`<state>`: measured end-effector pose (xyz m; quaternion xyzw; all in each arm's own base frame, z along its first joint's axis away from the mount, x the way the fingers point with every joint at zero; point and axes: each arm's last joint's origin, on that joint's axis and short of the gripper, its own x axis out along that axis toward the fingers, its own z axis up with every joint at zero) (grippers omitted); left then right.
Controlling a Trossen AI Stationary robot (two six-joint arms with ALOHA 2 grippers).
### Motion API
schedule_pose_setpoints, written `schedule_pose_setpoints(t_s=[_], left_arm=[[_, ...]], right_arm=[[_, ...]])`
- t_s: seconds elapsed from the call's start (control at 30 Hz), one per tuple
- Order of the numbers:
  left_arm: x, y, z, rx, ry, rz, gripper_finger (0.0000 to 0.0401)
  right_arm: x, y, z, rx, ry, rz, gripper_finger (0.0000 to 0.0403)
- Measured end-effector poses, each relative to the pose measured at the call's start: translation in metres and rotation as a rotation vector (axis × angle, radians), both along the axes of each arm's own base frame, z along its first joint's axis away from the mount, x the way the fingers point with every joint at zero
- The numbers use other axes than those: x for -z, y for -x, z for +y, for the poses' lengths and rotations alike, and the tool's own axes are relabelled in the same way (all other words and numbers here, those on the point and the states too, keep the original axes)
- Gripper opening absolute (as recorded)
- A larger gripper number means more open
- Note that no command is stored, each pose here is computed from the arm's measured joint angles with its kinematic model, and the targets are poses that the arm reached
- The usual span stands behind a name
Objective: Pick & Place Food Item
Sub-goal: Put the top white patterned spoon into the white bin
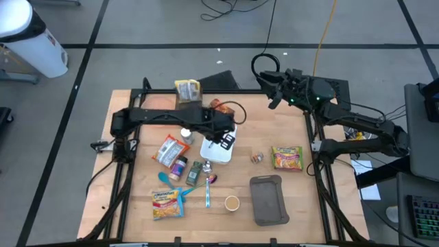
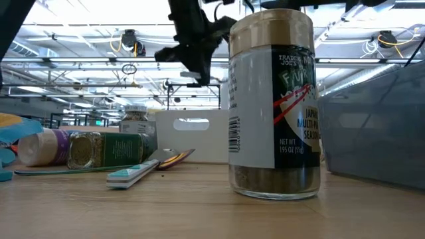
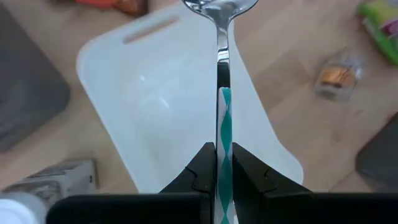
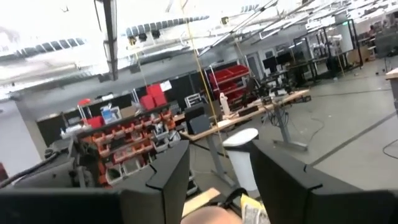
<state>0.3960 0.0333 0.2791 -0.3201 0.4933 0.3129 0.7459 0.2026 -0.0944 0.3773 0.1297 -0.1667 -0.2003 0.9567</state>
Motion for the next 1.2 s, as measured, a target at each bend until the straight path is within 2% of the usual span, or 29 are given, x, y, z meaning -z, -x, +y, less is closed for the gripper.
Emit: schedule_pose_setpoints(t_s=[0.53, 0.9, 1.2], left_arm=[[0.048, -0.019, -0.003, 0.04, 0.06, 0.119, 0.0026], [0.057, -0.015, 0.001, 0.048, 0.079, 0.176, 0.0026], [0.079, -0.008, 0.002, 0.055, 0.123, 0.223, 0.0026]], right_arm=[[0.004, 0.008, 0.004, 0.005, -0.019, 0.091, 0.016], [0.006, 0.008, 0.003, 0.009, -0.025, 0.11, 0.016], [0.007, 0.007, 0.003, 0.01, -0.027, 0.116, 0.016]])
